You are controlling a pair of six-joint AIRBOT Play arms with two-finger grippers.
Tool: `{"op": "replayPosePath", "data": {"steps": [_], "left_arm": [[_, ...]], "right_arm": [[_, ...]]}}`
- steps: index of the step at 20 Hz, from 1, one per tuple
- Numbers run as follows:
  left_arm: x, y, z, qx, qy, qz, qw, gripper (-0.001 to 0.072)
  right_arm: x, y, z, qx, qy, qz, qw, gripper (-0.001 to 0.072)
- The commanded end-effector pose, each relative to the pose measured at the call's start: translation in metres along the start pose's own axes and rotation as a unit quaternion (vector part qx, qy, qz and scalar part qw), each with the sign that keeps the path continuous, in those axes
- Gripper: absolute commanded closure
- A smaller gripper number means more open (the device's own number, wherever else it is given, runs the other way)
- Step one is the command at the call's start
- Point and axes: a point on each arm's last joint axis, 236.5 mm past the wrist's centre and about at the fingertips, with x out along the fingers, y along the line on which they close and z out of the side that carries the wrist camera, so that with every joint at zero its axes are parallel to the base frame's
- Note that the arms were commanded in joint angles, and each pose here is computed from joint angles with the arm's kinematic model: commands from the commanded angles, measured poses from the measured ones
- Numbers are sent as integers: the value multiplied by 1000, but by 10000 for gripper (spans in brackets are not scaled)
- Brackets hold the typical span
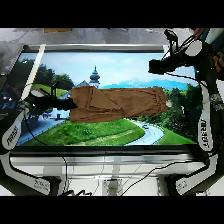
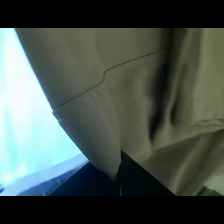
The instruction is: Fold the clothes and pants, and hang the long-sleeved shirts on hangers.
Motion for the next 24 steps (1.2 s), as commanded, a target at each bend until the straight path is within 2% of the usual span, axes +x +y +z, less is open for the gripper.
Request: {"op": "replayPosePath", "data": {"steps": [1,6,13,17,20,24], "left_arm": [[-36,-28,12,1,30,7,1000,697],[-128,-66,29,53,61,123,989,698],[-218,-128,52,170,-30,262,949,697],[-216,-140,49,190,-29,271,943,697],[-212,-145,48,196,-27,268,943,696],[-212,-145,49,197,-29,268,943,695]], "right_arm": [[1,-9,-4,-15,8,-18,1000,677],[19,-19,-27,-5,43,-23,999,677],[32,-10,-37,-6,58,-13,998,677],[63,31,-30,-27,39,14,999,677],[124,83,-35,-17,19,42,999,678],[221,190,-93,-7,48,108,993,678]]}}
